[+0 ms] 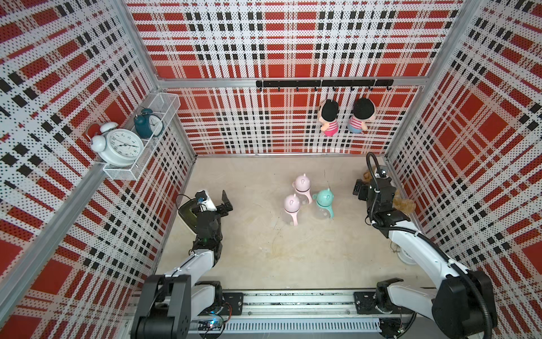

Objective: Assemble the baby bottles
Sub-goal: Reset both arms

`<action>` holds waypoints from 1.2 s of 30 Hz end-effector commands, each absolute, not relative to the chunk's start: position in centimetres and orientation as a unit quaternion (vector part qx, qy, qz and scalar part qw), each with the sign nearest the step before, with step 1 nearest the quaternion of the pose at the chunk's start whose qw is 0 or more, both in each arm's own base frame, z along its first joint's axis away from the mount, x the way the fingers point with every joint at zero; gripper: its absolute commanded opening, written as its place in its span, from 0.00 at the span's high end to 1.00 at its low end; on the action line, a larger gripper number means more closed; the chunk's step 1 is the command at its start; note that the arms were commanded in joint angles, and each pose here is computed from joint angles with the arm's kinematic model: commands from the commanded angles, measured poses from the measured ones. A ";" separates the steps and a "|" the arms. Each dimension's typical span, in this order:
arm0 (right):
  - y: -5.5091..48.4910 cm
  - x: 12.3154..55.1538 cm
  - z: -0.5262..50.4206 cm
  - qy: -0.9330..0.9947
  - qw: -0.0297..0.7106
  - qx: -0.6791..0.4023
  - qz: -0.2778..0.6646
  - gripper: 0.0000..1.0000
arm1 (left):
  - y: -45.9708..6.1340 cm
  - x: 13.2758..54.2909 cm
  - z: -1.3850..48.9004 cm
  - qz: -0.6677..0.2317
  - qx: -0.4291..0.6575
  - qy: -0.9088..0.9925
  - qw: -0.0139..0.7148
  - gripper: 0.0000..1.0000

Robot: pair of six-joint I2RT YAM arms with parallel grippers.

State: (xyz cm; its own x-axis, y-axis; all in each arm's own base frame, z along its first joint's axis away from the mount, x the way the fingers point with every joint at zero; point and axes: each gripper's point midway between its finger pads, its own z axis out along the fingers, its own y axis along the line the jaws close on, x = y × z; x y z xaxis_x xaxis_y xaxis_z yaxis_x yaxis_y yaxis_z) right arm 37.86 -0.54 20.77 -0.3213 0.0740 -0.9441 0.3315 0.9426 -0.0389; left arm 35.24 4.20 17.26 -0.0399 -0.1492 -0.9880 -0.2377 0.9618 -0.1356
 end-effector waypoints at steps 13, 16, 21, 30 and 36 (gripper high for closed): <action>-0.1 37.7 18.4 0.716 0.678 0.054 -0.157 0.00 | 3.9 33.8 18.6 -0.012 -0.090 0.640 0.763 0.02; -0.1 37.0 17.8 0.720 0.675 0.041 -0.157 0.00 | 3.4 35.0 17.2 -0.005 -0.080 0.658 0.749 0.02; 0.9 36.2 16.6 0.708 0.695 0.017 -0.124 0.00 | 3.3 35.3 16.9 -0.008 -0.076 0.661 0.746 0.02; -0.1 36.3 15.2 0.706 0.700 0.036 -0.105 0.00 | 3.0 35.6 16.8 0.005 -0.075 0.665 0.743 0.02; -0.3 37.5 13.8 0.726 0.682 0.032 -0.080 0.00 | 2.6 37.4 15.7 0.033 -0.074 0.693 0.717 0.02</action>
